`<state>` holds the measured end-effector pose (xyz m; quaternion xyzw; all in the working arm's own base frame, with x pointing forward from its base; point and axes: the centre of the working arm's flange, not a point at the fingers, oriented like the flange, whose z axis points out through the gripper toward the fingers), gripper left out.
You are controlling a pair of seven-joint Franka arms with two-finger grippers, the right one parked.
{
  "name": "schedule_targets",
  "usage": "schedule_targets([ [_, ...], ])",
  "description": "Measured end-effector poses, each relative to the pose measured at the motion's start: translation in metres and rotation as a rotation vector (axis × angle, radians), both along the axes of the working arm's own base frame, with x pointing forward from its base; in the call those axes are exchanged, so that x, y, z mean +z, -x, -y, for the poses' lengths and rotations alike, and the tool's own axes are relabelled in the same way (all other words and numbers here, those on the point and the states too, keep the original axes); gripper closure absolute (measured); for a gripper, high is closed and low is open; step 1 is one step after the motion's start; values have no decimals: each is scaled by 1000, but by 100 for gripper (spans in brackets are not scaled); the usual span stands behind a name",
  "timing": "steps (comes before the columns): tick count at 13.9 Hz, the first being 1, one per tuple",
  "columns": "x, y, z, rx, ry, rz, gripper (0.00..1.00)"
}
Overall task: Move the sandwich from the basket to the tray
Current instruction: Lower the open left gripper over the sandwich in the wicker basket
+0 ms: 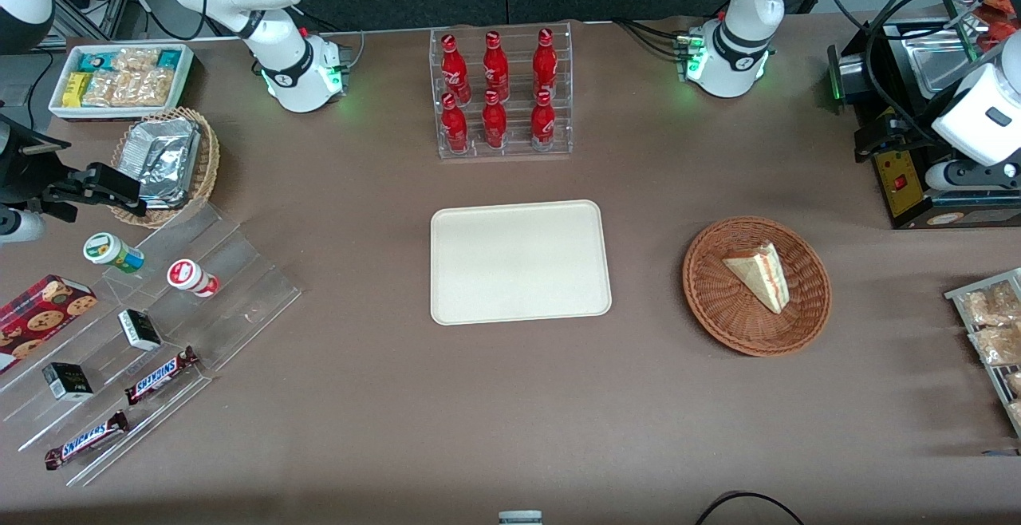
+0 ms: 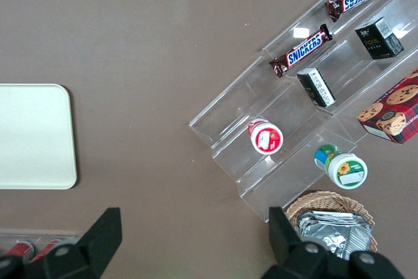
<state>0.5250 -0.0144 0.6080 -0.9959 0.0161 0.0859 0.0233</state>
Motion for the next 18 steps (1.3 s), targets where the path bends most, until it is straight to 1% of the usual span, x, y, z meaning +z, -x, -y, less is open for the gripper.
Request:
schedule_targets([
  [7,-3,-1,14,-6,-5,-4,0],
  [8,-6,-3,14,-2,-6,-9,0],
  [10,-22,-12,14,54,-17,-21,0],
  [11,-33,-18,14,85,-22,-19,0],
  [13,-62,-27,14,137,-30,-8,0],
  [15,-92,-32,14,224,-44,13,0],
  [18,-148,-34,11,394,-58,78,0],
])
